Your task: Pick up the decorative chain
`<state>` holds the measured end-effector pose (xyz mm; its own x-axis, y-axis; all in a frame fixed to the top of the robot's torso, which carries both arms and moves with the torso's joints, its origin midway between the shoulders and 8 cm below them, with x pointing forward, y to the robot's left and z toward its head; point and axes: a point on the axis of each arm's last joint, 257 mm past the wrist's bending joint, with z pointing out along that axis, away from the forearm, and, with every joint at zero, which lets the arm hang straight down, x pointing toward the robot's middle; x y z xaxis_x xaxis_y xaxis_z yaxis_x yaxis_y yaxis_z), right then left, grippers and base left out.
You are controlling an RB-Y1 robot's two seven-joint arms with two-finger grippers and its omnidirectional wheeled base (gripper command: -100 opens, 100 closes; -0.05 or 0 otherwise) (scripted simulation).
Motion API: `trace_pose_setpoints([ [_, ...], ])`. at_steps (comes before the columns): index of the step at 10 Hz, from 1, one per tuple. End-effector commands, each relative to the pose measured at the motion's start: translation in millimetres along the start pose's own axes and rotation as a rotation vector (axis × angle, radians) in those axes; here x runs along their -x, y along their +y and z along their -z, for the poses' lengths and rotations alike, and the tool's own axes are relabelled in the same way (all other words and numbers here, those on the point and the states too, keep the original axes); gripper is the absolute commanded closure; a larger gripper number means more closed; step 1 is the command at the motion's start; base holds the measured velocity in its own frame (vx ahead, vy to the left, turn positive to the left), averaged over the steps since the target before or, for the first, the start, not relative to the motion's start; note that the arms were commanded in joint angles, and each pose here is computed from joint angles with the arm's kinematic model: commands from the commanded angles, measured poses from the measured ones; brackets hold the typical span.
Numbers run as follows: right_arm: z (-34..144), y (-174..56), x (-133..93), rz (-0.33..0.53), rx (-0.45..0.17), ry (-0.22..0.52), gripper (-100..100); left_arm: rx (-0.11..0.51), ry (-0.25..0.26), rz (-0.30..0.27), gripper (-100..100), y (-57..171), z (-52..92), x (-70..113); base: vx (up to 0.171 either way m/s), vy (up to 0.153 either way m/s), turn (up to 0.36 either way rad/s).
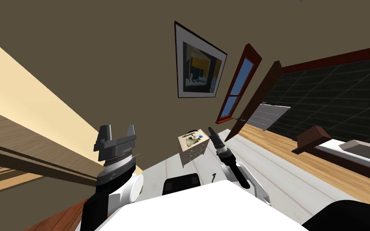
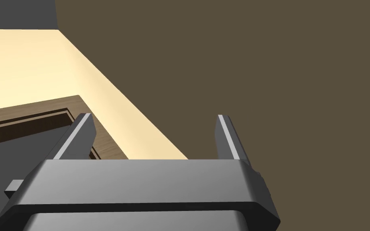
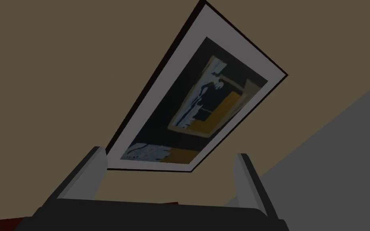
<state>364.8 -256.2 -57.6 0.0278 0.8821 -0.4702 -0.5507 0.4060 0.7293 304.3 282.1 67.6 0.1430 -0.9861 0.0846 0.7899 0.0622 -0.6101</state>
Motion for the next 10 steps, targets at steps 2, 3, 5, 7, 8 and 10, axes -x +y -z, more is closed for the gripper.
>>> trace_pose_setpoints([
  [2, 7.1, -15, -13, 0.081, -0.029, 0.071, -100, 0.000, 0.000, 0.000, 0, 0, 0.0, 0.0, -0.044, 0.050, 0.140],
  [3, 12.4, -29, -20, 0.123, -0.054, 0.115, -100, 0.000, 0.000, 0.000, 0, 0, 0.0, 0.0, -0.045, 0.056, 0.201],
  [5, 19.6, -46, -30, 0.186, -0.082, 0.175, -100, 0.000, 0.000, 0.000, 0, 0, 0.0, 0.0, -0.033, 0.042, 0.169],
  [7, 28.3, -64, -39, 0.247, -0.110, 0.236, -100, 0.000, 0.000, 0.000, 0, 0, 0.0, 0.0, -0.028, 0.046, 0.144],
  [8, 29.4, -66, -43, 0.271, -0.111, 0.254, -100, 0.000, 0.000, 0.000, 0, 0, 0.0, 0.0, -0.030, 0.043, 0.115],
  [10, 39.6, -84, -50, 0.322, -0.140, 0.310, -100, 0.000, 0.000, 0.000, 0, 0, 0.0, 0.0, -0.016, 0.020, 0.086],
])
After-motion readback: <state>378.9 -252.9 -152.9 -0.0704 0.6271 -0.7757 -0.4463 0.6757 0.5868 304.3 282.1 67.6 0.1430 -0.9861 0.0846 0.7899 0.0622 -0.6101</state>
